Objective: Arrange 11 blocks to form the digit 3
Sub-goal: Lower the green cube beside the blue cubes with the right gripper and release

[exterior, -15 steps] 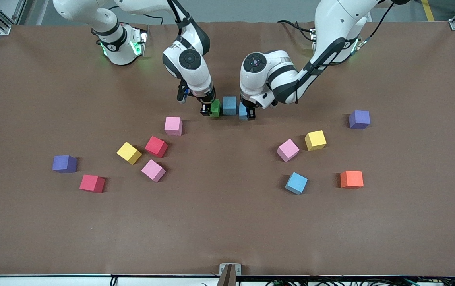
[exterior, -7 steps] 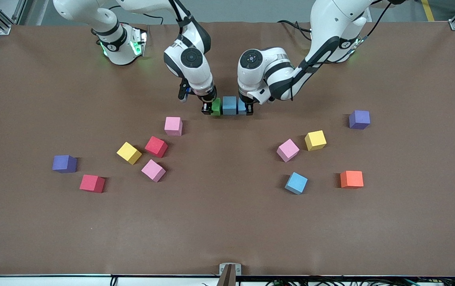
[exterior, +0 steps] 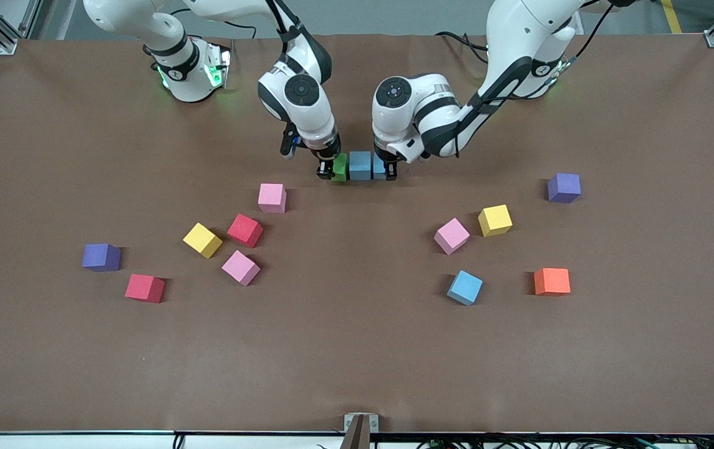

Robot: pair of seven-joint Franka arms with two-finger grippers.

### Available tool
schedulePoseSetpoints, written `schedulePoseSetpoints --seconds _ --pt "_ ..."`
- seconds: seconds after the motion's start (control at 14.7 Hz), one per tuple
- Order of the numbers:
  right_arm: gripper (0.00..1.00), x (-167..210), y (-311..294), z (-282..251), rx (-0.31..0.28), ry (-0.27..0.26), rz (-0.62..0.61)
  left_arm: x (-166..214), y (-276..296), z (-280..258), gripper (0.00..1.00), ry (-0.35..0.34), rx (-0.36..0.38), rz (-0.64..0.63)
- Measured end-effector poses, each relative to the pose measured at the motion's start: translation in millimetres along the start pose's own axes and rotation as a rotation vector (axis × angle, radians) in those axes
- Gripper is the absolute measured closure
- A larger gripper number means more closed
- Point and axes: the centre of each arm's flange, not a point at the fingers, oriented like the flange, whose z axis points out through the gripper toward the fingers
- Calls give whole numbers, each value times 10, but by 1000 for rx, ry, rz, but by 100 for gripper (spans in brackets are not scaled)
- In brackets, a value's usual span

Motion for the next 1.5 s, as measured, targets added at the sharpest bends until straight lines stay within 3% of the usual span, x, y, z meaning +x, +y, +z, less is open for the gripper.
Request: schedulePoseSetpoints --seconds 1.16,1.23,1.5 --pt "43 -95 32 14 -1 -2 0 -43 22 -41 45 -11 -6 -2" --pt "39 -95 35 21 -2 -1 -1 -43 22 -40 45 -11 -6 -2" --pt "2 -114 96 228 -16 20 -11 -51 27 -41 45 -14 -5 -3"
